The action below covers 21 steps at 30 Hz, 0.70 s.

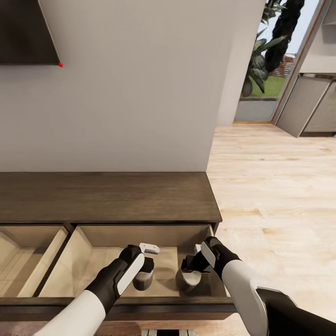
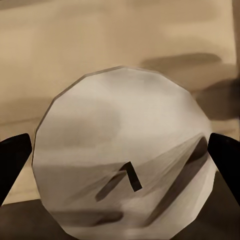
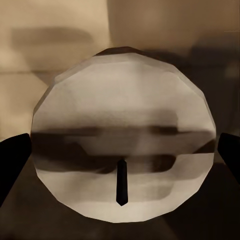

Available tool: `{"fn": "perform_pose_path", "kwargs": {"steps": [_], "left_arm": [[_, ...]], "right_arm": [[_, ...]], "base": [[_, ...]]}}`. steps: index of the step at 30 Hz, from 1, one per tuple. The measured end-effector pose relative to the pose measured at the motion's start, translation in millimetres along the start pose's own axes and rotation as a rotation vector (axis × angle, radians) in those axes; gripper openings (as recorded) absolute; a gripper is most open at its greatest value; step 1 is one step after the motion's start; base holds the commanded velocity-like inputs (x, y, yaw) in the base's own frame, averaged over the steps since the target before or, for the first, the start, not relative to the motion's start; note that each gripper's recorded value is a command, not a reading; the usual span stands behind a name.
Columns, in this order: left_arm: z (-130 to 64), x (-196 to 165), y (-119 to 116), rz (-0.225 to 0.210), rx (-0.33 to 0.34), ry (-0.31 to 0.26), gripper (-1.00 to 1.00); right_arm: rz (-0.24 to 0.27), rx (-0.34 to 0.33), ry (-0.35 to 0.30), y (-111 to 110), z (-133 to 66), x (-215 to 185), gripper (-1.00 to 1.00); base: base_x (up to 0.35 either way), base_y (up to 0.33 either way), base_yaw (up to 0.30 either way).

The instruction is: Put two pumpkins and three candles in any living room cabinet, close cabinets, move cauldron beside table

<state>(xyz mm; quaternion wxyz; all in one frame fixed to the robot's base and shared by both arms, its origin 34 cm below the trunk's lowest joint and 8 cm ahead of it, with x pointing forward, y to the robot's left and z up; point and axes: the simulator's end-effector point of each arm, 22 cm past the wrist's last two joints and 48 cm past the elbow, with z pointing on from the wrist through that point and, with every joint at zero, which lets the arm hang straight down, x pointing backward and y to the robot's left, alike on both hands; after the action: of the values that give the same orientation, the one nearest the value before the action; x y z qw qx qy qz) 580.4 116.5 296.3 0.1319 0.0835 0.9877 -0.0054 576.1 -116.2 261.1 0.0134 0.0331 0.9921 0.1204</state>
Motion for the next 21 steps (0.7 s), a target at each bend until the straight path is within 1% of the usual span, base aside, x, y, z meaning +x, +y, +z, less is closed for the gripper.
{"fn": "perform_pose_path", "kwargs": {"steps": [2, 9, 13, 14, 18, 21], "left_arm": [[3.7, 3, 0, 0.000, 0.001, 0.008, -1.00], [3.6, -1, 0, -0.006, -0.001, -0.008, -1.00], [3.2, -5, 5, 0.008, -0.023, -0.024, -1.00], [3.0, -7, 6, 0.011, -0.029, -0.032, -1.00], [3.0, -10, 10, 0.016, -0.043, -0.049, -1.00], [3.3, -10, 10, 0.016, -0.044, -0.051, -1.00]], "right_arm": [[0.002, 0.000, 0.008, -1, 4.1, 2, -1.00], [0.002, 0.001, 0.007, -1, 3.8, 2, -1.00], [0.000, 0.002, 0.005, -1, 3.5, 1, -1.00], [0.000, 0.002, -0.001, -2, 3.5, 0, -1.00], [-0.004, 0.012, -0.064, -4, 3.5, -14, -1.00], [-0.003, 0.014, -0.079, -4, 3.5, -17, -1.00]], "base": [[0.000, 0.000, 0.000], [0.000, 0.000, 0.000], [0.000, 0.000, 0.000], [0.000, 0.000, 0.000], [0.000, 0.000, 0.000], [0.000, 0.000, 0.000]]}}
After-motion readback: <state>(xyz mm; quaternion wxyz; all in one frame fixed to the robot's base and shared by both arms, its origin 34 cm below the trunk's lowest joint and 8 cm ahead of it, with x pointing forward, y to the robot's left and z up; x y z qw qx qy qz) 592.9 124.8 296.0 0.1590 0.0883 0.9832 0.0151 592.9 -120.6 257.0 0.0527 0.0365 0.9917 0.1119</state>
